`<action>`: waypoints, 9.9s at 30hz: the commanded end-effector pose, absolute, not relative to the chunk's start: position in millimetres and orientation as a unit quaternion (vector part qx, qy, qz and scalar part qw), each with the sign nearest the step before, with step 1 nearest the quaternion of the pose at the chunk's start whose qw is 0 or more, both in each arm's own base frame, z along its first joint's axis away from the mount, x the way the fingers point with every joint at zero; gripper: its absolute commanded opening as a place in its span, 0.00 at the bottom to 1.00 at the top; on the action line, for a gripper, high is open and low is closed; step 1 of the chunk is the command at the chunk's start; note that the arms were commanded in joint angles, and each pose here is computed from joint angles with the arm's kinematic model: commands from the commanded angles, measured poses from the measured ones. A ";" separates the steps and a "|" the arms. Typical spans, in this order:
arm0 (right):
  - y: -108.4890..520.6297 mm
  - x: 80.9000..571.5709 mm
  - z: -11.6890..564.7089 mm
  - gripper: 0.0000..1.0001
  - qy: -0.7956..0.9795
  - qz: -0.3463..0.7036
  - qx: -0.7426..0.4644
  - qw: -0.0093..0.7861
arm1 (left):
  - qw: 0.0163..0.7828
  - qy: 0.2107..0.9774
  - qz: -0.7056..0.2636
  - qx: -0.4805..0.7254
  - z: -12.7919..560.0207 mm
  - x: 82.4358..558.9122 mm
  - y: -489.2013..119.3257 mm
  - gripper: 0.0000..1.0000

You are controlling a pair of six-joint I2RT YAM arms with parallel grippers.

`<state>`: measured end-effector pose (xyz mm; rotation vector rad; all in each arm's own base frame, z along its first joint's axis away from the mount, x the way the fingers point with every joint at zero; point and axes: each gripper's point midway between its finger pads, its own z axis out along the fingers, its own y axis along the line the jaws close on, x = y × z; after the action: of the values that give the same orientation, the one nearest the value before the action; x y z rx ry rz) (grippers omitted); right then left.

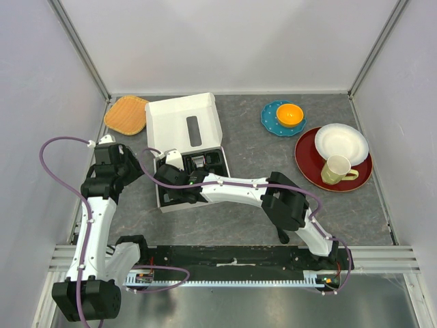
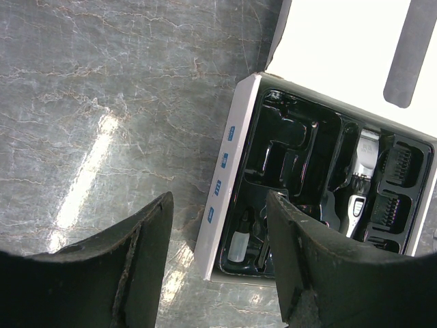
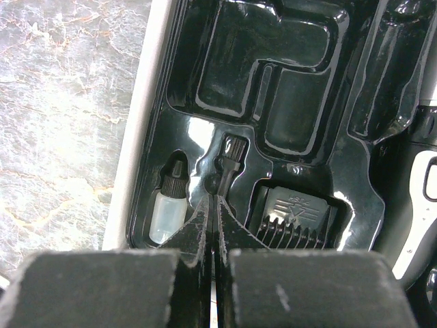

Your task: Sort the hair-cutting tools

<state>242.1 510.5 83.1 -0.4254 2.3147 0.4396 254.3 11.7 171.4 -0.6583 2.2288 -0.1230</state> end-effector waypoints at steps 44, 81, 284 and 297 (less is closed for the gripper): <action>490.8 275.9 199.7 0.41 0.856 0.246 -0.139 0.432 | 0.409 0.876 -0.057 -0.249 176.5 257.9 9.2 0.67; 145.6 165.9 48.9 0.93 0.957 0.038 0.114 0.263 | 0.411 0.880 -0.154 -0.183 176.6 259.4 -28.7 0.98; 558.1 340.7 77.6 0.29 0.770 0.351 -0.371 0.383 | 0.447 0.851 -0.060 -0.270 184.3 249.3 15.1 0.94; 537.6 358.4 22.1 0.24 0.815 0.275 -0.354 0.366 | 0.444 0.852 -0.059 -0.270 182.6 249.4 15.2 0.94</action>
<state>354.1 561.3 79.1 -0.8974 1.9459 0.8637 248.0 13.5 181.0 -0.6524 2.1267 -0.1476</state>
